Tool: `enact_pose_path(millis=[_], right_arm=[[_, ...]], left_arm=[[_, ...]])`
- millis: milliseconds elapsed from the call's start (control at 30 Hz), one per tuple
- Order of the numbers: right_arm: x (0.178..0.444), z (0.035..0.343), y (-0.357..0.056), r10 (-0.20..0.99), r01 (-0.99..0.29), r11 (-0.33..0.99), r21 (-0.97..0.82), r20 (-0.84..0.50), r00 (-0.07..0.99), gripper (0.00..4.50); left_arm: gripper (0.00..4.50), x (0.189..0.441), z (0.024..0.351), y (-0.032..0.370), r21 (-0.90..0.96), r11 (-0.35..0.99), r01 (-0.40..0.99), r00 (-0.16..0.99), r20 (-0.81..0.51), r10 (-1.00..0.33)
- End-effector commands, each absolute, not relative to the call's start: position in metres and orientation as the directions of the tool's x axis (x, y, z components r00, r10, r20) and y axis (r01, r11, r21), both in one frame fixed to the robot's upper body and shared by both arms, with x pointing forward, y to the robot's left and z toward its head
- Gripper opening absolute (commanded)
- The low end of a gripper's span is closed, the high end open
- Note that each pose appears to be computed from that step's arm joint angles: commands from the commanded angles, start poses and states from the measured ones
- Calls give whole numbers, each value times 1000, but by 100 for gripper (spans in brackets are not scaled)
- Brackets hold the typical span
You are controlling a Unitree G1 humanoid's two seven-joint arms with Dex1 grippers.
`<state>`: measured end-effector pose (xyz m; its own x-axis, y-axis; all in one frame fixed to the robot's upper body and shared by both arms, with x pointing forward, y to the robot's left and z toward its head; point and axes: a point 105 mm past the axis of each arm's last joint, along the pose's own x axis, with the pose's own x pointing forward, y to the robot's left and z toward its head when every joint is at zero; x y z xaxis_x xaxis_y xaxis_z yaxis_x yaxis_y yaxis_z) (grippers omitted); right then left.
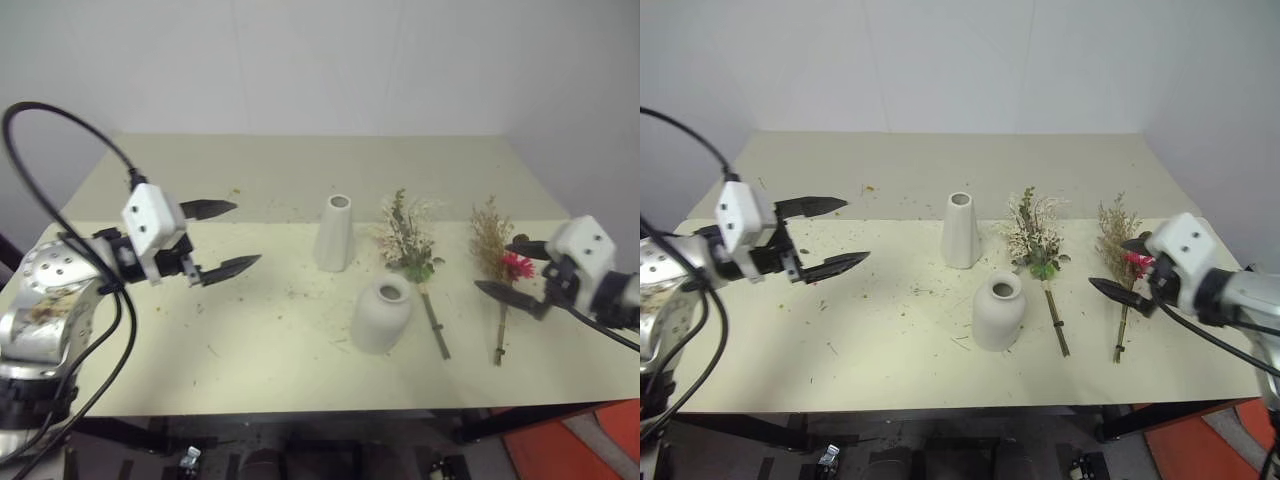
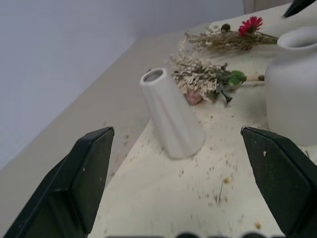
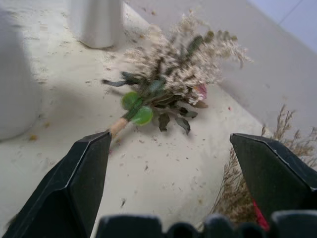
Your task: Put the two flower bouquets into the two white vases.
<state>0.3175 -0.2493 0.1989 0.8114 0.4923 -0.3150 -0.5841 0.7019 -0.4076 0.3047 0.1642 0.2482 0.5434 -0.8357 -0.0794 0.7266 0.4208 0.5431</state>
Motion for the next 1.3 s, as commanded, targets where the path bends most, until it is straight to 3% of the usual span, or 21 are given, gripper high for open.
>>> enact_pose_path(millis=[33,433,733,833,1000,1167,1300], right_arm=[[335,191,-240,440,-566,738,-367,-375,816,450],[365,165,-208,387,-541,832,-123,-571,724,450],[370,138,-204,390,-554,831,-50,-657,645,450],[377,140,-204,390,-532,846,-30,-646,656,362],[385,138,-203,391,-510,860,9,-653,648,200],[392,140,-202,380,-496,869,3,-646,662,37],[404,160,-218,295,-415,906,-81,-581,758,24]], left_arm=[[446,311,250,149,592,353,724,502,-102,-859],[446,316,232,127,557,322,766,447,-101,-889],[446,308,220,112,538,303,786,420,-106,-901],[450,307,217,111,538,303,786,422,-110,-900],[450,306,236,116,511,379,771,436,9,-900],[450,309,232,124,518,393,760,467,-14,-884],[450,310,232,125,519,404,753,479,-12,-878]])
